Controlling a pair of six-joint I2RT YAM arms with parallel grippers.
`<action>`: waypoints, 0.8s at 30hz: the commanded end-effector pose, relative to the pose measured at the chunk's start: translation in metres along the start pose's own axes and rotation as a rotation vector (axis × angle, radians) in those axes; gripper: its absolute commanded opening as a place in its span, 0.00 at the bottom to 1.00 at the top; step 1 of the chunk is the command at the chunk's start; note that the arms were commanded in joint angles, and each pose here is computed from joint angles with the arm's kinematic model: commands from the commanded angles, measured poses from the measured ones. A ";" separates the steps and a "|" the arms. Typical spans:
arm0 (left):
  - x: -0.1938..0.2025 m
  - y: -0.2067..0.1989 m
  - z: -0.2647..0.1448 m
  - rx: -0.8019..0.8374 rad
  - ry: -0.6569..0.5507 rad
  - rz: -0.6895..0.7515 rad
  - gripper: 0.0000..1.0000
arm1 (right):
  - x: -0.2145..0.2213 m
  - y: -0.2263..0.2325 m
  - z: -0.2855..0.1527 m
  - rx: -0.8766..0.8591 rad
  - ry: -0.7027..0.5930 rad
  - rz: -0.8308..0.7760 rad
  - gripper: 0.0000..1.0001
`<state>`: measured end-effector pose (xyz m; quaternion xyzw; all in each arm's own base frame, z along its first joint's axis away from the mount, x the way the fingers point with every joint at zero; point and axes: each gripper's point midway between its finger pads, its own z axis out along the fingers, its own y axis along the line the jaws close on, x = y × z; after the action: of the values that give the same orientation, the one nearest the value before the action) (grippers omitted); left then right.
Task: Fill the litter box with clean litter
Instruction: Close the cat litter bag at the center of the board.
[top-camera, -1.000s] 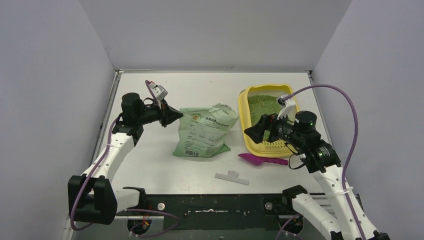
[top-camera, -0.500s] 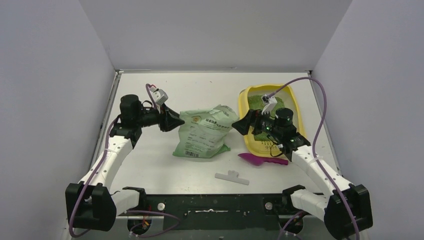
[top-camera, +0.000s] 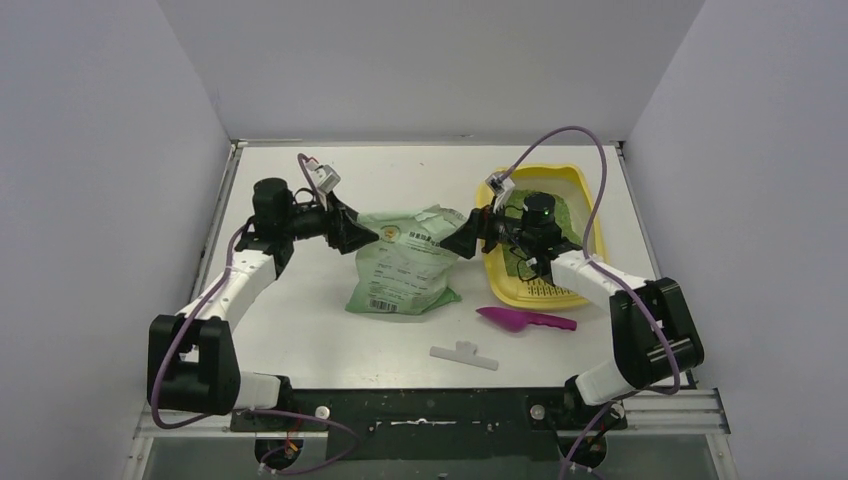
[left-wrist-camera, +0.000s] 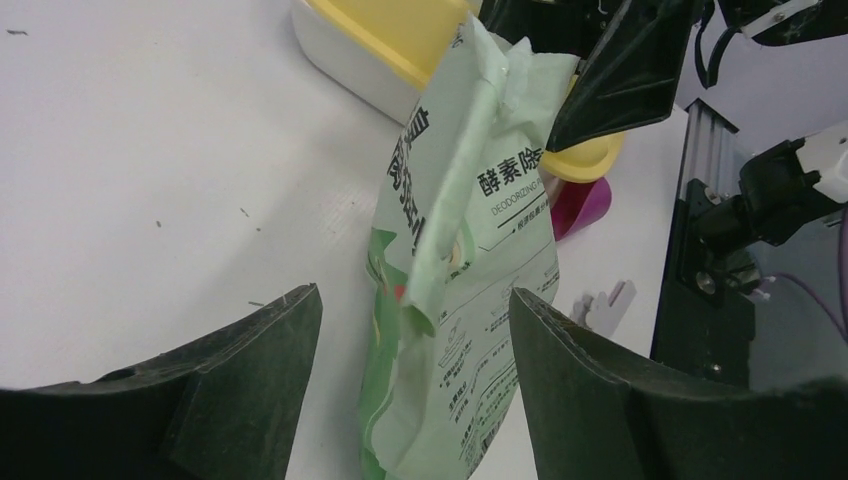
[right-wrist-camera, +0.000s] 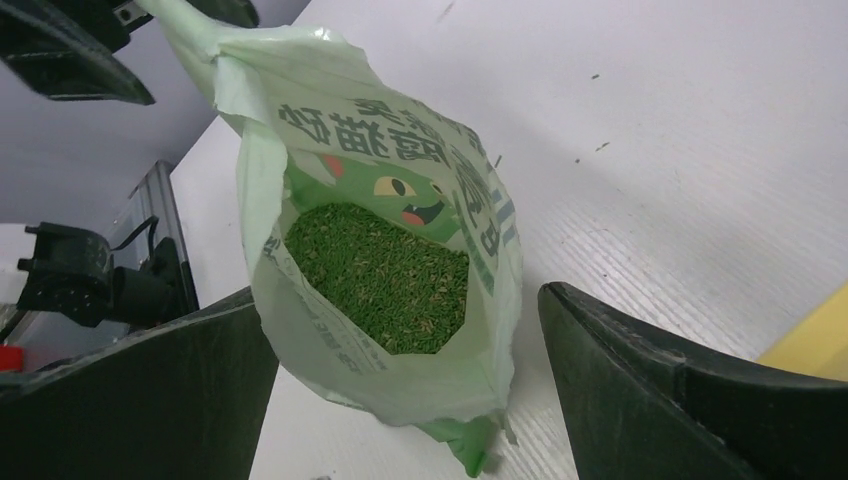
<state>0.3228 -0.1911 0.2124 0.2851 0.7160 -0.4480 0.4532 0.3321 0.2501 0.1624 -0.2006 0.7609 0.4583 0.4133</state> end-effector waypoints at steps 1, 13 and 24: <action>-0.029 -0.009 0.004 0.093 -0.069 0.053 0.62 | -0.026 0.035 0.001 -0.196 -0.053 -0.140 0.99; -0.028 -0.017 -0.008 0.103 -0.045 0.019 0.00 | -0.013 0.053 -0.013 -0.249 0.007 -0.108 0.39; -0.044 -0.012 -0.063 -0.008 -0.118 0.029 0.00 | -0.031 0.110 -0.031 -0.290 0.005 -0.065 0.15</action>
<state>0.3146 -0.1485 0.2335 0.2269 0.7180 -0.4768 0.4535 0.2826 0.2637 0.2012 -0.2439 0.7242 0.5396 0.3533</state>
